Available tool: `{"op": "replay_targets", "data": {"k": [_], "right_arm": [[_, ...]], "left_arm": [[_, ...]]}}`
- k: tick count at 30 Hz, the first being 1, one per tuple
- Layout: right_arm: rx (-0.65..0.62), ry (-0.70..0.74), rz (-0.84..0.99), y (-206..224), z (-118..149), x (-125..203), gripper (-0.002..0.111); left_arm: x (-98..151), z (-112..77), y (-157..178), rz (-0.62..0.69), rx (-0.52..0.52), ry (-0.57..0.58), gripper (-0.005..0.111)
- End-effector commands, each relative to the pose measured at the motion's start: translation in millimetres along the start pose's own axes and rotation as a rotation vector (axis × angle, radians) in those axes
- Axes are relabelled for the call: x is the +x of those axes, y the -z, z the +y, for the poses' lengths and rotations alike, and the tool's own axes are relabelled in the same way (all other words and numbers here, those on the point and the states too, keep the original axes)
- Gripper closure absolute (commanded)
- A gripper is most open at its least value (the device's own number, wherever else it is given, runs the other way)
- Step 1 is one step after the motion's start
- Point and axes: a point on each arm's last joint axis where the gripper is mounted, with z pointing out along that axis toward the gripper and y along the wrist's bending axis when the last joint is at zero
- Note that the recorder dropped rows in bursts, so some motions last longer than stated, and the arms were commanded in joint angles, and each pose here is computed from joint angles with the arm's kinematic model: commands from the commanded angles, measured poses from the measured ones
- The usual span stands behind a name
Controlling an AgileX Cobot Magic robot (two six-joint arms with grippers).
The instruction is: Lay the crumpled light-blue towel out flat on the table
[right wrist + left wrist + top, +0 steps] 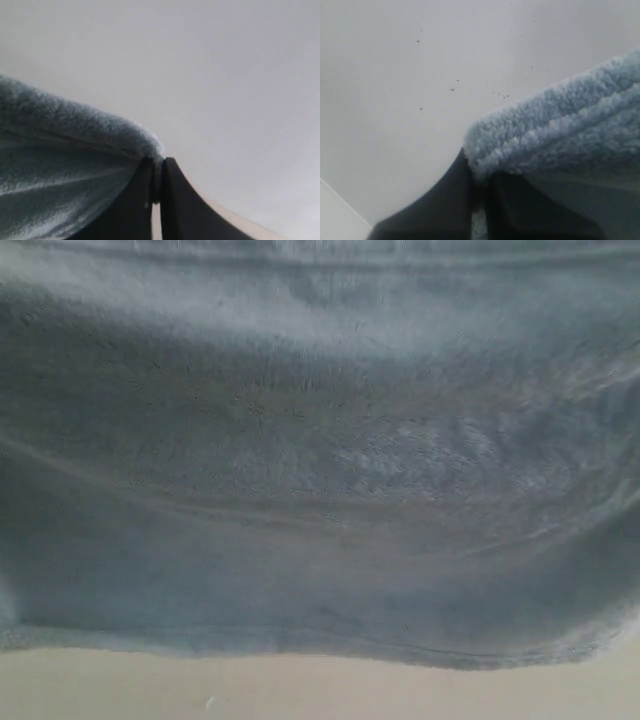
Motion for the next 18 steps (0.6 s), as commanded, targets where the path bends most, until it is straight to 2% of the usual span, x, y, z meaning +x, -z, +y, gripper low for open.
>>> {"op": "replay_targets", "data": {"k": [1, 5, 7, 10, 14, 18], "right_arm": [[-0.062, 0.06, 0.037, 1, 3, 1, 0.108], [-0.105, 0.152, 0.078, -23, 37, -6, 0.108], [-0.14, 0.301, 0.126, -55, 79, -10, 0.108], [-0.129, 0.372, 0.194, -95, 118, -8, 0.108], [-0.143, 0.345, 0.308, -161, 152, 11, 0.108], [-0.163, 0.247, 0.437, -216, 170, 49, 0.108]], "left_arm": [[7, -6.6, -13, 0.086, 0.02, -0.055, 0.103], [25, -37.1, -55, 0.222, 0.121, -0.111, 0.103], [44, -68.6, -95, 0.325, 0.219, -0.175, 0.103], [67, -100.4, -134, 0.401, 0.306, -0.293, 0.103], [106, -139.2, -175, 0.513, 0.37, -0.376, 0.103], [141, -168.4, -199, 0.583, 0.406, -0.442, 0.103]]}}
